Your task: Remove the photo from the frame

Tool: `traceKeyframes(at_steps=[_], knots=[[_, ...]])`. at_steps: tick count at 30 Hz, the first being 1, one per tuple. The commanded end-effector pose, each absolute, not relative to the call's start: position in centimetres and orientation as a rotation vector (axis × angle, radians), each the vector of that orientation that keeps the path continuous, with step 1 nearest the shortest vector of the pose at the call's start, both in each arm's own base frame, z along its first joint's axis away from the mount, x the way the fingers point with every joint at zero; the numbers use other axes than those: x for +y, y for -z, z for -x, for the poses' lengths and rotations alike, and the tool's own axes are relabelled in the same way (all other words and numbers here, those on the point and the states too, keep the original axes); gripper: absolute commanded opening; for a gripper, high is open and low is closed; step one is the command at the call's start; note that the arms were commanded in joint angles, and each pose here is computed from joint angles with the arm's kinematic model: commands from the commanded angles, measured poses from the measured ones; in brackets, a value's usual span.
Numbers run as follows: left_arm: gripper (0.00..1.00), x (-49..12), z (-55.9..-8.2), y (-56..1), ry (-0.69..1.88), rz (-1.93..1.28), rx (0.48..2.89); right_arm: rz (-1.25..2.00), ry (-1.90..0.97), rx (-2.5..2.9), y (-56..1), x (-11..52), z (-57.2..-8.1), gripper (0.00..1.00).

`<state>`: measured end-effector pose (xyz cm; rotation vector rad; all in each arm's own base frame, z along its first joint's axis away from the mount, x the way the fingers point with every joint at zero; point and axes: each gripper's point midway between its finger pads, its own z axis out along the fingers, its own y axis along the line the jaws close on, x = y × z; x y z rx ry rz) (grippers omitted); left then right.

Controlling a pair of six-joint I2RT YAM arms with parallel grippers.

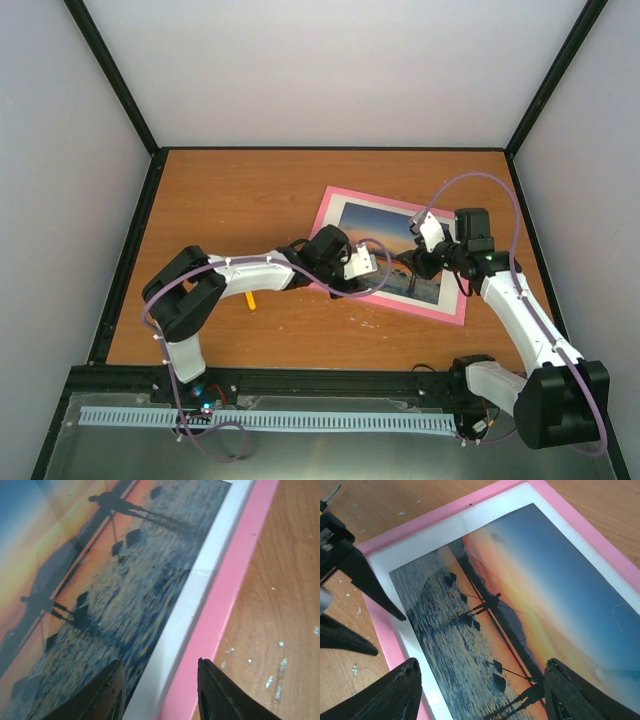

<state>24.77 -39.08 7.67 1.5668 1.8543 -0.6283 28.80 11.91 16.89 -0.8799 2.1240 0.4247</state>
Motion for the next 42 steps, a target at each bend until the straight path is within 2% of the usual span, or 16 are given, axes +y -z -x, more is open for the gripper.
traceKeyframes(at_steps=[1,6,12,20,25,33,37,42], knots=[[0.42,-40.6,-22.5,-8.0,0.662,-1.671,1.752,0.879,-0.449,2.102,-17.0,12.1,-28.9,0.65],[0.42,-41.4,-21.8,-5.5,0.622,-1.741,1.76,0.879,-0.427,2.125,-16.4,11.8,-29.1,0.66],[0.37,-41.0,-22.7,-2.6,0.432,-1.725,1.791,0.877,-0.424,2.135,-16.1,11.8,-29.3,0.66],[0.37,-40.0,-23.9,-2.1,0.252,-1.721,1.72,0.885,-0.44,2.147,-15.8,11.9,-29.2,0.66],[0.25,-39.3,-24.0,-2.7,0.199,-1.734,1.687,0.977,-0.426,2.152,-15.6,11.9,-28.3,0.67],[0.02,-39.4,-23.2,-5.6,0.263,-1.718,1.623,1.473,-0.2,2.159,-13.3,8.8,-22.3,0.65],[0.01,-40.0,-23.2,-6.7,0.304,-1.709,1.626,1.603,-0.106,2.161,-11.0,7.2,-19.6,0.64],[0.01,-40.0,-23.5,-8.4,0.367,-1.679,1.625,1.67,0.066,2.061,-10.2,5.9,-19.1,0.64]])
